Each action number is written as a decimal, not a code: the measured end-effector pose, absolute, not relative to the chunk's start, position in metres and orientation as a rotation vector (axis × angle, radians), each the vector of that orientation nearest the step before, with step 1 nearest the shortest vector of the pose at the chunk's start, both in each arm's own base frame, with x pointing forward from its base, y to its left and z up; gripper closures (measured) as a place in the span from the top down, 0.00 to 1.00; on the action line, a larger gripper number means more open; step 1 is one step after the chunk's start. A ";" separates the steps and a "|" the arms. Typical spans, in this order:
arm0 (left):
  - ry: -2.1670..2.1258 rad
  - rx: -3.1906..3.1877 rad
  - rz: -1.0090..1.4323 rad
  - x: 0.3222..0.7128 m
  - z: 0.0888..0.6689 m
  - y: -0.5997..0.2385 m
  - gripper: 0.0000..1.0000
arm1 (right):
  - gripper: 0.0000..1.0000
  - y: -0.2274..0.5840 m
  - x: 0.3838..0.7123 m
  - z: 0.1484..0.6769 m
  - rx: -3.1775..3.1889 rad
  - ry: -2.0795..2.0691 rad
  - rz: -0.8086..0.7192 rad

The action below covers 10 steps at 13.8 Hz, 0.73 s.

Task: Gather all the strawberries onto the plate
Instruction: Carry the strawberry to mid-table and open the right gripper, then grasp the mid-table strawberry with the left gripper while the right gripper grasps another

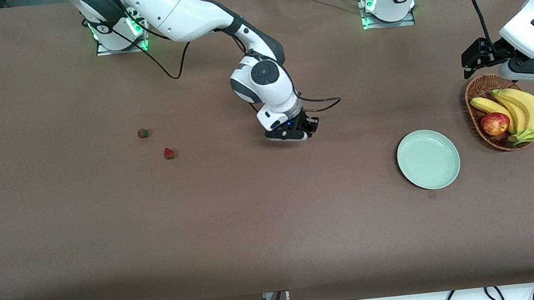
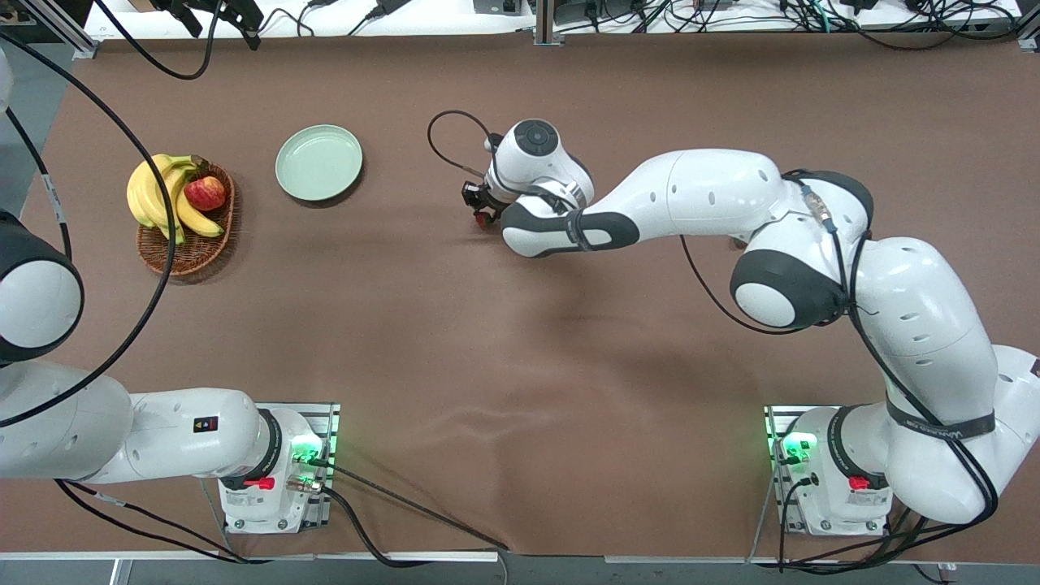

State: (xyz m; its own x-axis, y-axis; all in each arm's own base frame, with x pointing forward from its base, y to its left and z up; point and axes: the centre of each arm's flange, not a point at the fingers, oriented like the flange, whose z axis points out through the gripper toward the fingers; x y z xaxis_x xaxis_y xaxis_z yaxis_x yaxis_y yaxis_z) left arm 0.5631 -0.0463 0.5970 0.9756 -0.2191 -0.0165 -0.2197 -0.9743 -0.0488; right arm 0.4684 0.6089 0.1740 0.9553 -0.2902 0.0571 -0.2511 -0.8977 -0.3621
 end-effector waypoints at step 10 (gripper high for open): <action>0.340 -3.072 0.017 0.563 0.597 -0.046 1.00 | 1.00 0.517 0.583 0.264 -2.960 0.340 -0.120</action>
State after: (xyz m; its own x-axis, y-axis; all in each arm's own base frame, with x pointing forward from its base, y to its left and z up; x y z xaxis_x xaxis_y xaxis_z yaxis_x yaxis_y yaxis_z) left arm 0.5632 -0.0457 0.5969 0.9758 -0.2182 -0.0167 -0.2187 -0.9746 -0.0488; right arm 0.5832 0.5174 0.2639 0.9709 -0.2314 0.0611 -0.2187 -0.9614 -0.1669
